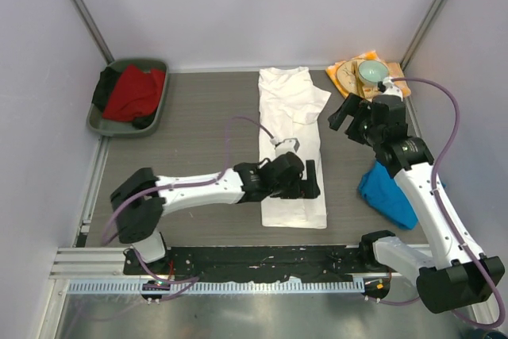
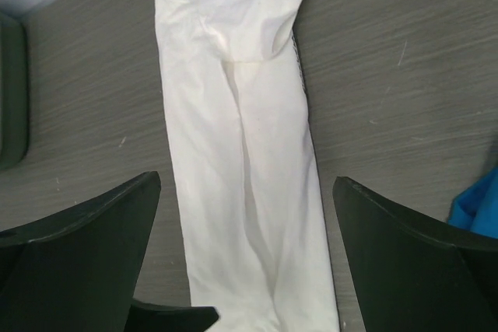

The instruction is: Fold and stack the t-shirts

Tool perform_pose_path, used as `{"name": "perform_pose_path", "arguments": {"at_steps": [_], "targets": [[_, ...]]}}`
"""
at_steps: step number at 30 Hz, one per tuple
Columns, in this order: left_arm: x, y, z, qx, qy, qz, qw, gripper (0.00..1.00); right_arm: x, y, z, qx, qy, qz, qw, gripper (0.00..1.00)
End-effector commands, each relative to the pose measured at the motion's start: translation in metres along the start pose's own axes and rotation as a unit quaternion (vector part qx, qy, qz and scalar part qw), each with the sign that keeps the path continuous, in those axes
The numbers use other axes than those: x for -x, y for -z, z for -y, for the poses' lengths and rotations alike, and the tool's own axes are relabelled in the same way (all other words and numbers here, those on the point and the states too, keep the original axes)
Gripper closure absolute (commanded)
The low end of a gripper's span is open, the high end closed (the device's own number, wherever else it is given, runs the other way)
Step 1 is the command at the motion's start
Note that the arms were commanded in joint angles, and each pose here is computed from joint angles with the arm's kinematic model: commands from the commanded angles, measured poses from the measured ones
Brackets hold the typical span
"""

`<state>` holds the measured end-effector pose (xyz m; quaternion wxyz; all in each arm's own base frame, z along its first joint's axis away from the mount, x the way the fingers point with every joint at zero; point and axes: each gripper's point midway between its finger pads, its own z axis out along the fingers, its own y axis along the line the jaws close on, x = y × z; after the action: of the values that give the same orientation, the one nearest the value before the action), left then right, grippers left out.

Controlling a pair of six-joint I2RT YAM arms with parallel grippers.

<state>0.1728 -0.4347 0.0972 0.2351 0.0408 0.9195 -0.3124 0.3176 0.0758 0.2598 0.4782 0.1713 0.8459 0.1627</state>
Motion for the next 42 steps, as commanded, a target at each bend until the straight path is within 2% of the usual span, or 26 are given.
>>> {"name": "perform_pose_path", "arguments": {"at_steps": [1, 2, 3, 4, 5, 7, 8, 12, 14, 22, 33, 40, 42], "targets": [[0.060, 0.091, 0.015, 0.003, -0.033, 0.081, 0.996, 0.00, -0.039, -0.003, 0.014, -0.008, 0.011, -0.060, 0.998, 0.00], [0.052, 0.094, -0.005, 0.027, -0.030, 0.071, 0.997, 0.00, -0.050, -0.002, 0.022, -0.021, 0.011, -0.079, 0.997, 0.00], [0.058, 0.114, -0.007, 0.017, -0.017, 0.085, 0.996, 0.00, -0.059, -0.002, 0.027, -0.030, 0.006, -0.092, 0.995, 0.00], [0.055, 0.119, -0.017, 0.024, -0.010, 0.087, 0.996, 0.00, -0.078, 0.002, 0.026, -0.011, 0.003, -0.121, 0.993, 0.00], [0.040, 0.118, -0.040, 0.045, 0.008, 0.075, 0.996, 0.00, -0.087, 0.005, 0.030, -0.012, 0.000, -0.131, 0.991, 0.00], [0.031, 0.130, -0.052, 0.035, 0.029, 0.075, 0.996, 0.00, -0.111, 0.010, 0.041, -0.018, -0.015, -0.151, 0.988, 0.00], [0.014, 0.124, -0.073, 0.049, 0.037, 0.062, 0.996, 0.00, -0.116, 0.020, 0.041, -0.010, -0.021, -0.149, 0.989, 0.00], [-0.019, 0.117, -0.102, 0.045, 0.091, 0.037, 0.994, 0.00, -0.143, 0.041, 0.050, -0.002, -0.048, -0.165, 0.985, 0.02], [-0.033, 0.109, -0.115, 0.048, 0.094, 0.022, 0.994, 0.00, -0.158, 0.050, 0.055, -0.003, -0.061, -0.183, 0.981, 0.02], [-0.056, 0.077, -0.119, 0.039, 0.103, -0.013, 0.994, 0.00, -0.199, 0.069, 0.069, 0.001, -0.083, -0.219, 0.972, 0.10], [-0.064, 0.046, -0.104, 0.017, 0.124, -0.030, 0.992, 0.00, -0.237, 0.060, 0.080, 0.001, -0.083, -0.278, 0.957, 0.15], [-0.075, 0.045, -0.121, 0.035, 0.153, -0.037, 0.987, 0.09, -0.243, 0.057, 0.079, 0.005, -0.081, -0.295, 0.952, 0.17], [-0.076, 0.045, -0.120, 0.027, 0.161, -0.034, 0.986, 0.15, -0.248, 0.057, 0.079, 0.004, -0.081, -0.306, 0.949, 0.18]]}}
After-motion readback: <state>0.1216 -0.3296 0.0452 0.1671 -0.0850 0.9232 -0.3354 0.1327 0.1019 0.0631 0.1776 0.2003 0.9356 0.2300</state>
